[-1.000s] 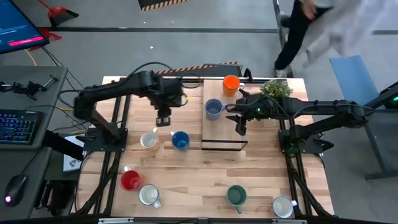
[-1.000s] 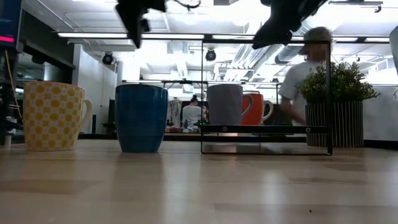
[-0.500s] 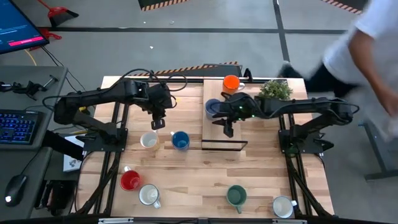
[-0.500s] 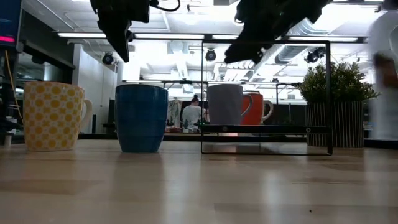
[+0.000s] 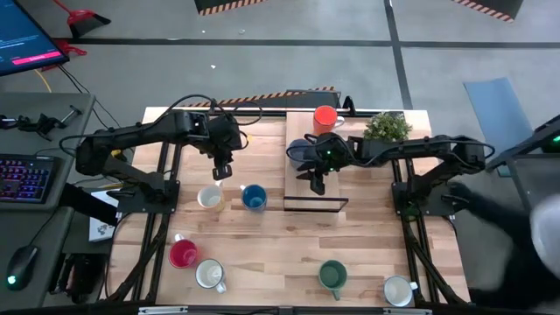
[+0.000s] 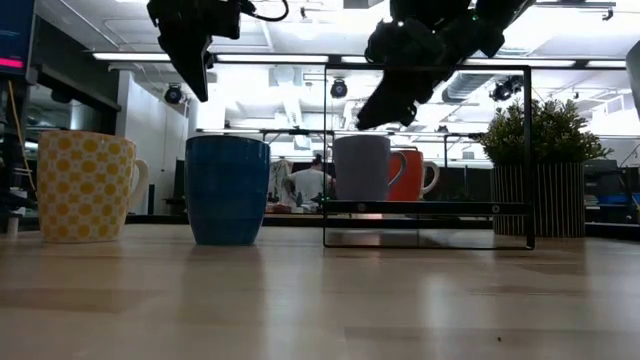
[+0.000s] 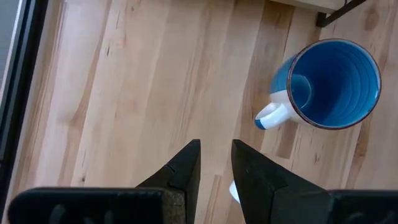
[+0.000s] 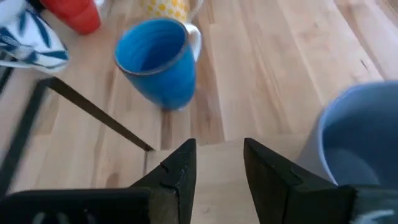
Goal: Place coffee mugs
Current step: Put the light blue mug on the shelf to the left side of the orange mug
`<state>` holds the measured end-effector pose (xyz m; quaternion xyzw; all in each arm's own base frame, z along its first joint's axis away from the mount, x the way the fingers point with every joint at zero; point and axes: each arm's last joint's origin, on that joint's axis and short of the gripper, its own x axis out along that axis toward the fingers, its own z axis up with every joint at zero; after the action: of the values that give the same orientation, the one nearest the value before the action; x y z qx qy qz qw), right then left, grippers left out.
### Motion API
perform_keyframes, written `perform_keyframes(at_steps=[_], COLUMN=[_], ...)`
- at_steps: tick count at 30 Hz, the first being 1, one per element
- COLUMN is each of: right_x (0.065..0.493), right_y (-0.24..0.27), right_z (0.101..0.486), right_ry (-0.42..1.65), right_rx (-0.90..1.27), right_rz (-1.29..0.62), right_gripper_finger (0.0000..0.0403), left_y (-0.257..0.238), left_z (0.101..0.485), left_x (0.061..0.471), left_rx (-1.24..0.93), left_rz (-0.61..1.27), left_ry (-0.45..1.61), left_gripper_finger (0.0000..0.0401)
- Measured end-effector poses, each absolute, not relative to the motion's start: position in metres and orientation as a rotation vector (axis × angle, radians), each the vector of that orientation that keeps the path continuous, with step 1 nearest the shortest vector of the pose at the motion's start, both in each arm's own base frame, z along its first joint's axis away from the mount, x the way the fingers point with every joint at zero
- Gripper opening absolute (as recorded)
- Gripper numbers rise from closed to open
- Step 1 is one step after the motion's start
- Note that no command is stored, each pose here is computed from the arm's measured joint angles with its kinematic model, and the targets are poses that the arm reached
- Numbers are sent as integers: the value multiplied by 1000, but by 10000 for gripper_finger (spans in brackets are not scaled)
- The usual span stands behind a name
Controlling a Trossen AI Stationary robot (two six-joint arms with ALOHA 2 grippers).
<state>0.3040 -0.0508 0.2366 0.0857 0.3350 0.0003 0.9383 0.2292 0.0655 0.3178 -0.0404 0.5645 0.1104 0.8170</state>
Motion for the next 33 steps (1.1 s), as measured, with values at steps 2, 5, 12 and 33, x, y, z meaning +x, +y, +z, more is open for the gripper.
perform_keyframes(at_steps=[2,5,12,33], right_x=[303,302,299,287], right_y=[-54,-59,-68,-103], right_z=[236,236,235,233], right_ry=[685,691,703,725], right_rx=[169,168,171,146], right_rz=[-15,-28,-55,-158], right_gripper_finger=[114,114,114,114], left_y=[66,66,66,66], left_z=[318,318,318,318], left_x=[229,229,229,229], left_rx=[-88,-88,-94,-96], left_rz=[238,237,241,243], left_ry=[1203,1204,1203,1203], left_gripper_finger=[81,81,81,81])
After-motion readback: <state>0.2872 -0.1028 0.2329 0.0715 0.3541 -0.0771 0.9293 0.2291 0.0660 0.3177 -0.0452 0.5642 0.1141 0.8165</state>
